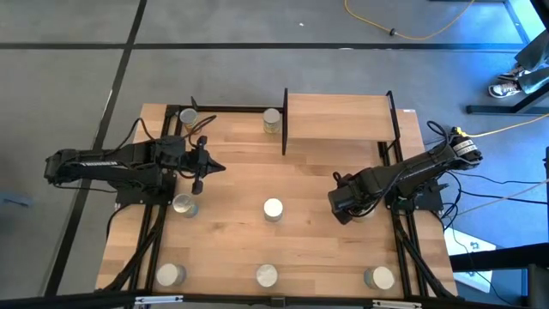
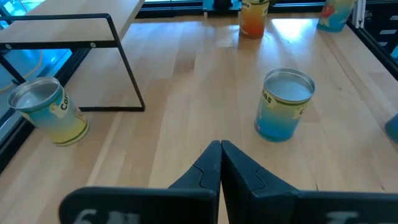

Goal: Pick and place cans onto a shelf
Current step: Put the canned green beans on the shelf

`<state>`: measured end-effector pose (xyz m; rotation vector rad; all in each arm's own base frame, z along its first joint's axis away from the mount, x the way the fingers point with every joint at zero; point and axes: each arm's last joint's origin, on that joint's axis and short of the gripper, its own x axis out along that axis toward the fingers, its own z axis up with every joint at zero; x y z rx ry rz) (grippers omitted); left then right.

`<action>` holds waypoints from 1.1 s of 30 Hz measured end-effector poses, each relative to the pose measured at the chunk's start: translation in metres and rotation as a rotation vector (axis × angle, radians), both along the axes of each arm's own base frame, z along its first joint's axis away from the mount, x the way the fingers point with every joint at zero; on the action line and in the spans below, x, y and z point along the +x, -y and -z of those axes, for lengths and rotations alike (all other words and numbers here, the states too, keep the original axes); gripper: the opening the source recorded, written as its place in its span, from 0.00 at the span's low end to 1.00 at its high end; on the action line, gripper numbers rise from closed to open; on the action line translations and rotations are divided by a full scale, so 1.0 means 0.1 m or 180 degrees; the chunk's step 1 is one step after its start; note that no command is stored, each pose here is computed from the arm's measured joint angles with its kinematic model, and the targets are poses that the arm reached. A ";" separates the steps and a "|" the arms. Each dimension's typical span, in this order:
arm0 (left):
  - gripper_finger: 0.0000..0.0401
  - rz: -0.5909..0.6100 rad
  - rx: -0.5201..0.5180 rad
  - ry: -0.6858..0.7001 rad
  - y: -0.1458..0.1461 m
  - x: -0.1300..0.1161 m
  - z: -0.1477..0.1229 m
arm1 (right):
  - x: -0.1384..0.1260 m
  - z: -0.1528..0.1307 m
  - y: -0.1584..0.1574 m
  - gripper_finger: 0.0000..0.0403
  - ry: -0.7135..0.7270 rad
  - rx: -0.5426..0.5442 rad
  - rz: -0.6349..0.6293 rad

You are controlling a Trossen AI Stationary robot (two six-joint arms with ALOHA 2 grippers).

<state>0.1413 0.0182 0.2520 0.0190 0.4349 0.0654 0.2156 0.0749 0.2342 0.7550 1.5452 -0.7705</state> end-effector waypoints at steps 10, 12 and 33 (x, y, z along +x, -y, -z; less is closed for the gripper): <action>0.00 -0.0004 -0.0012 0.0000 0.00 0.00 0.00 | -0.01 0.00 0.00 0.22 0.0011 -0.0077 0.0041; 0.00 -0.0004 -0.0013 0.0000 0.00 0.00 0.00 | -0.01 0.00 0.00 0.22 0.0010 -0.0080 0.0052; 0.00 -0.0003 -0.0012 -0.0003 0.00 0.00 0.00 | -0.02 0.03 0.00 0.22 -0.0035 -0.0085 0.0196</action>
